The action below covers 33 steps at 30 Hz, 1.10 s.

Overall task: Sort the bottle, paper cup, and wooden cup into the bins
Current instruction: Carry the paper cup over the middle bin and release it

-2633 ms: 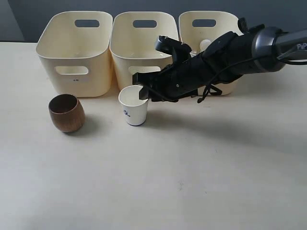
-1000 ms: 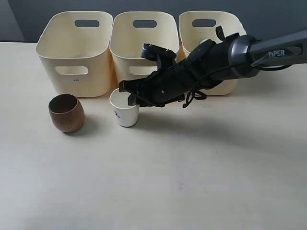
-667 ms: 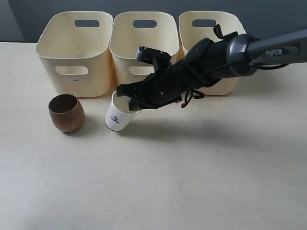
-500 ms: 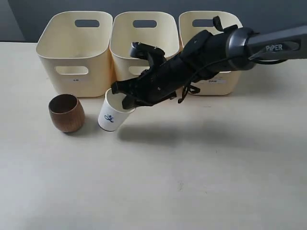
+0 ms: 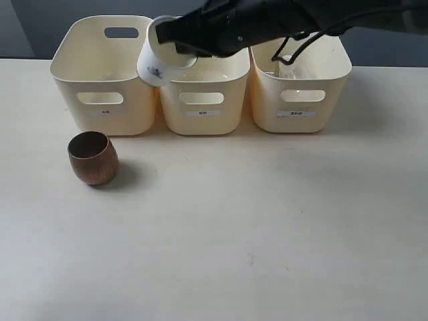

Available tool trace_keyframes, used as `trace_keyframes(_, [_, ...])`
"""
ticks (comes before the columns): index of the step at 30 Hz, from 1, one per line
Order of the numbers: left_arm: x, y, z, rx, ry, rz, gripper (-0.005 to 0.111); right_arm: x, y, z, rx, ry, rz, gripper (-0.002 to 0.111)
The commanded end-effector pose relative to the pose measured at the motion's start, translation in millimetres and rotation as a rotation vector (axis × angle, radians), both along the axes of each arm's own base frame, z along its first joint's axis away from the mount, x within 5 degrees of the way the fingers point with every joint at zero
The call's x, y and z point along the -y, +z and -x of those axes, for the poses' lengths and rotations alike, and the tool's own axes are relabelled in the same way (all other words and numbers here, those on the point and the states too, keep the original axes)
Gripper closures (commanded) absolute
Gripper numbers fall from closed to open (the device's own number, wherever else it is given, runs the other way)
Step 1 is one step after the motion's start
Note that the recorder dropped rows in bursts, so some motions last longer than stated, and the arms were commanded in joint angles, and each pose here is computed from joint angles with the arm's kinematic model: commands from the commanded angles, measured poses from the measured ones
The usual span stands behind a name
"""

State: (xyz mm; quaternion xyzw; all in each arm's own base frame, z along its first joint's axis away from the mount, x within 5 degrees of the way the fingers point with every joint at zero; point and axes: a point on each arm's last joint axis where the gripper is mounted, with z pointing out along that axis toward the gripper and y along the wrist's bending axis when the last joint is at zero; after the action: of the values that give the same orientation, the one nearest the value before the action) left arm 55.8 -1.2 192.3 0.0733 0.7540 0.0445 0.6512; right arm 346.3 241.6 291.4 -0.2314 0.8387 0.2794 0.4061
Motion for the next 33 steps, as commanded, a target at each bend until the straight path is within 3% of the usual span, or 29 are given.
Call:
trace_keyframes(1, [0, 0, 0, 0.004, -0.003, 0.003, 0.107, 7, 19, -8, 0.131, -0.106, -0.036, 0.109])
trace_keyframes(10, [0, 0, 0, 0.004, -0.003, 0.003, 0.107, 14, 27, -17, 0.264, -0.202, -0.039, 0.109])
trace_keyframes(31, [0, 0, 0, 0.004, -0.003, 0.003, 0.107, 11, -29, -53, 0.373, -0.316, 0.077, 0.109])
trace_keyframes(33, [0, 0, 0, 0.004, -0.003, 0.003, 0.107, 11, -32, -54, 0.371, -0.318, 0.081, 0.104])
